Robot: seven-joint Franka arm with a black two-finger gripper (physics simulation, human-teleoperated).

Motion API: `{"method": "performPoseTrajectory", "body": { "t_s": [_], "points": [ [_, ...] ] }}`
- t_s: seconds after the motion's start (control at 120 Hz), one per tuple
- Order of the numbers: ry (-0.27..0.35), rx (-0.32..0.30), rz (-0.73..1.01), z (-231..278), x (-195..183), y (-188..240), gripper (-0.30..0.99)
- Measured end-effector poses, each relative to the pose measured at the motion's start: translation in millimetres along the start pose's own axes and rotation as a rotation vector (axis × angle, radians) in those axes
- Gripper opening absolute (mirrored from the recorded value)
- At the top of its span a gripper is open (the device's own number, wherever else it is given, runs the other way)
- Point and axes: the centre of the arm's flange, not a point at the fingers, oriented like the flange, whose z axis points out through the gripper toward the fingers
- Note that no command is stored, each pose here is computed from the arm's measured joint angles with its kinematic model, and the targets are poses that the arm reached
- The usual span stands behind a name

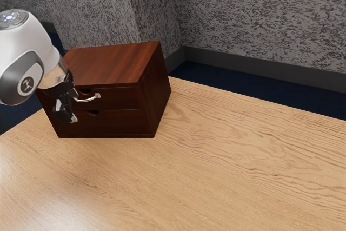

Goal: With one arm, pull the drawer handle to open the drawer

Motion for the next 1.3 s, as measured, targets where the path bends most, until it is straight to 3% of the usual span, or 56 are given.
{"method": "performPoseTrajectory", "body": {
  "t_s": [0.142, 0.425, 0.583, 0.817, 1.3],
  "points": [
    [-0.037, 0.023, -0.068, 7, 41, 15, 0.57],
    [-0.120, 0.044, -0.073, -3, 80, 26, 0.58],
    [-0.128, 0.057, -0.045, 3, 87, 26, 0.58],
    [-0.119, 0.061, 0.061, 15, 45, 36, 0.58],
    [-0.070, 0.070, 0.165, 44, 13, 55, 0.56]
  ]
}}
